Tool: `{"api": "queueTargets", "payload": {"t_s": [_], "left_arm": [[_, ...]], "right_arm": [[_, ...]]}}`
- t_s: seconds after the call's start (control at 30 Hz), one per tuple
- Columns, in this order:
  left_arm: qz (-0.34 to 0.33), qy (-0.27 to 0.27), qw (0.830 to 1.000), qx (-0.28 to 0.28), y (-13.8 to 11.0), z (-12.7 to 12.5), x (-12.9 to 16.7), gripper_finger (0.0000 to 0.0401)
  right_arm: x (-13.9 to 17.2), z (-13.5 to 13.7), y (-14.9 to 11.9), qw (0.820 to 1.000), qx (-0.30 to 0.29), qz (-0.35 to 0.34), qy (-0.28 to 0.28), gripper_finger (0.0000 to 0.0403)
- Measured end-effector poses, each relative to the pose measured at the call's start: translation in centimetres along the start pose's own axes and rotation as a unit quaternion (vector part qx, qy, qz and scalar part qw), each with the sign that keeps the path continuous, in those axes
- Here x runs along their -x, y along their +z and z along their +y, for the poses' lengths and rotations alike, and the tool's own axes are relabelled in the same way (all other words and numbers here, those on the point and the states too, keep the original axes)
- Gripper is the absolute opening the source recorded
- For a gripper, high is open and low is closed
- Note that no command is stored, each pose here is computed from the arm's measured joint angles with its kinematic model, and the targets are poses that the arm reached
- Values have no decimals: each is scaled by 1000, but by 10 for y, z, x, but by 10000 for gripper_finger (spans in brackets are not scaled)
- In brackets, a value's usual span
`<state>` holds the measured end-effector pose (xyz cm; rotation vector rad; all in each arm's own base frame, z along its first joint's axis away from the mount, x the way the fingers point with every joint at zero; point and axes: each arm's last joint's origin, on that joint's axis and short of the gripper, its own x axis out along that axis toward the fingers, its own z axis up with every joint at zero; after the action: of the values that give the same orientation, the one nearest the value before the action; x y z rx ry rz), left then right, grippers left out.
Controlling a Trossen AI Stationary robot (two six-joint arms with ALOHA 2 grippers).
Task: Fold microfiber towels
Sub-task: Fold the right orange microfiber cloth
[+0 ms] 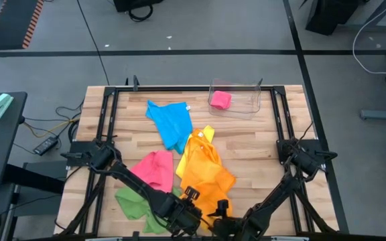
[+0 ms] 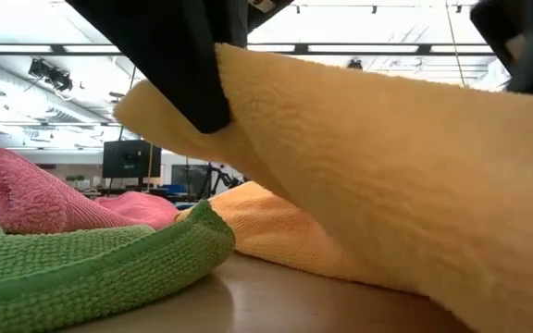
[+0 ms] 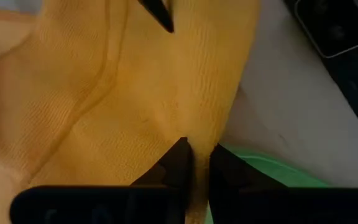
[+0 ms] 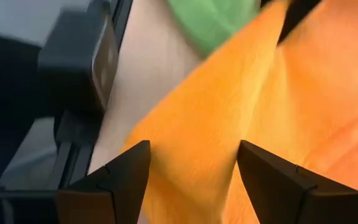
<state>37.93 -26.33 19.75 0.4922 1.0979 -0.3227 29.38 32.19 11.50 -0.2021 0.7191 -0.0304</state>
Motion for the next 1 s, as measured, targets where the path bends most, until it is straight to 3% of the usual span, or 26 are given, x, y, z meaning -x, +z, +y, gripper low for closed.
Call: {"api": "queueTargets", "payload": {"t_s": [0.2,0.47,0.77,1.0], "left_arm": [[-11,-3,1000,-4,2,-5,1,53],[-12,-3,1000,-6,2,-5,1,105],[-21,-6,1000,-12,3,-12,3,164],[-24,-10,999,-33,3,-21,5,183]], "right_arm": [[13,-1,0,1000,3,25,16,248],[46,-10,14,999,-29,22,11,248],[34,-26,-10,995,-31,97,-19,227],[29,-34,-33,989,-22,145,-25,213]]}}
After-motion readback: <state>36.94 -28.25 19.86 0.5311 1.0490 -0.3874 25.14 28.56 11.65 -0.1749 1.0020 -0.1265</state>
